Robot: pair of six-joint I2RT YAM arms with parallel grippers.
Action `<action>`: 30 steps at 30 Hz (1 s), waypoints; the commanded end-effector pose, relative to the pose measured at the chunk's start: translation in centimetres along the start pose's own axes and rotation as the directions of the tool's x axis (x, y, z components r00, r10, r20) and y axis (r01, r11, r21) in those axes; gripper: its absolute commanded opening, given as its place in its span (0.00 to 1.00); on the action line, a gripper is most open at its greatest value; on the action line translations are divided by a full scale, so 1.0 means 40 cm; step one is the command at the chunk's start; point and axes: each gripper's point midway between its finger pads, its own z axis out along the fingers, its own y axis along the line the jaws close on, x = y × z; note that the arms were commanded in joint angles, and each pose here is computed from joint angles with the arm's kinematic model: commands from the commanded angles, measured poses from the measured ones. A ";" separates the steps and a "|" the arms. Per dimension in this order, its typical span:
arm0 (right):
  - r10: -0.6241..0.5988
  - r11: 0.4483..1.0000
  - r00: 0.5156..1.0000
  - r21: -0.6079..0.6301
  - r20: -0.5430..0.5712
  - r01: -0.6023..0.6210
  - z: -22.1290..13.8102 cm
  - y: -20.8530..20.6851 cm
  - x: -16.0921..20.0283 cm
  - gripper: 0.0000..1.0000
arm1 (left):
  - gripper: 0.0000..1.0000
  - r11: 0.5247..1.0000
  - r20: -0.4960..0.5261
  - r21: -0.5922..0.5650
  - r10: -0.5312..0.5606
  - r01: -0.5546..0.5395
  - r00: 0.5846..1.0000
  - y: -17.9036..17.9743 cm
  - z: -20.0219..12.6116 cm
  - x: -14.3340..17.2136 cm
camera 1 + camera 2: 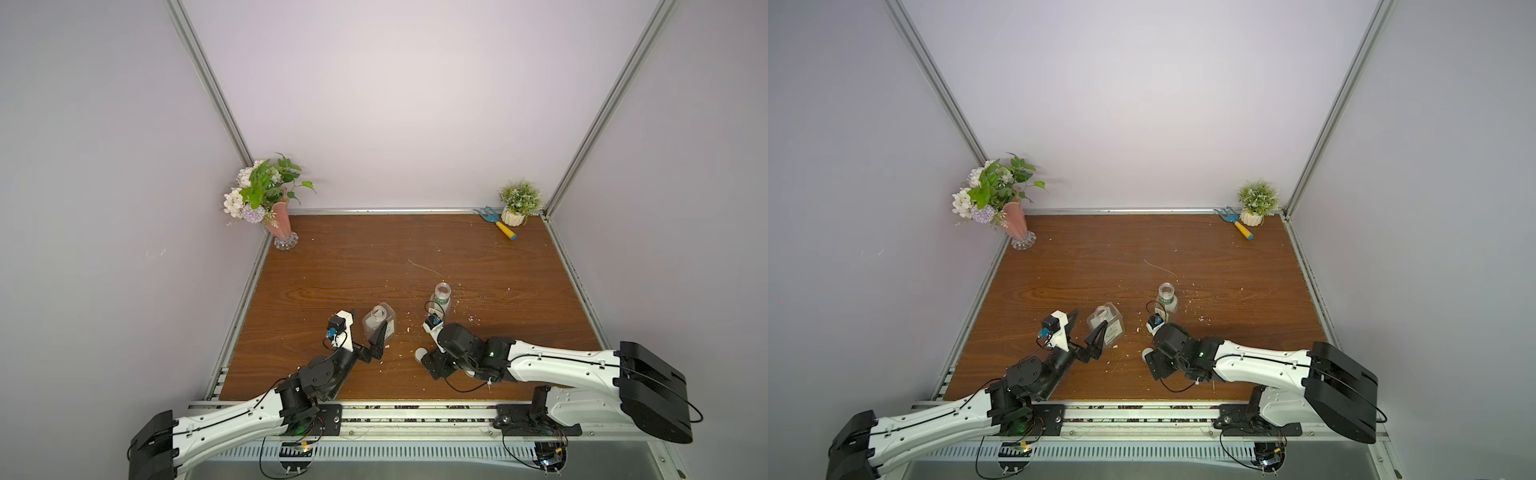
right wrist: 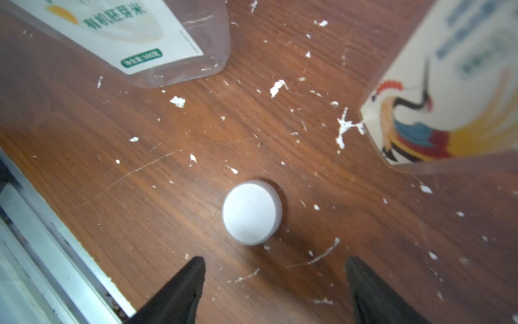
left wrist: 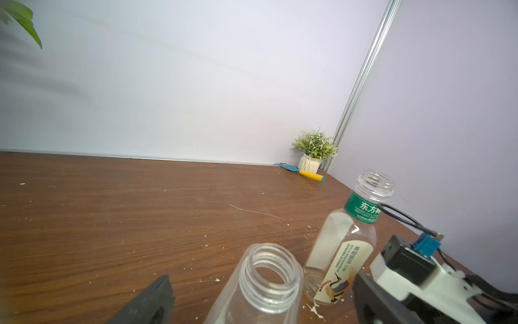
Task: Screw on the bottle caps
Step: Pick up the bottle cap from the center of the board.
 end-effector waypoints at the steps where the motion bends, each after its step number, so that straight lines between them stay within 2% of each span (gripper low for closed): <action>1: -0.048 0.999 0.998 -0.022 0.035 0.049 0.007 0.041 -0.047 0.81 | 1.00 0.997 -0.084 -0.018 0.068 -0.069 0.994 0.026 -0.007 0.095; 6: -0.062 0.998 0.998 -0.005 0.011 0.062 0.026 0.054 -0.036 0.77 | 1.00 0.997 -0.134 -0.037 0.067 -0.072 0.989 0.032 0.000 0.129; 11: -0.056 0.998 0.998 0.015 0.005 0.056 0.042 0.053 -0.034 0.72 | 0.98 0.997 -0.112 -0.051 0.050 -0.056 0.992 0.047 -0.009 0.132; 16: -0.067 0.996 0.998 0.057 -0.013 0.068 0.057 0.039 -0.028 0.70 | 0.91 0.995 -0.107 -0.066 0.062 -0.069 0.992 0.057 -0.011 0.136; 21: -0.074 0.994 0.997 0.078 -0.024 0.076 0.070 0.036 -0.031 0.68 | 0.88 0.994 -0.136 -0.062 0.082 -0.091 0.987 0.053 -0.005 0.156; 30: -0.077 0.992 0.996 0.095 -0.046 0.081 0.075 0.030 -0.023 0.54 | 0.83 0.993 -0.135 -0.073 0.082 -0.093 0.987 0.064 -0.009 0.166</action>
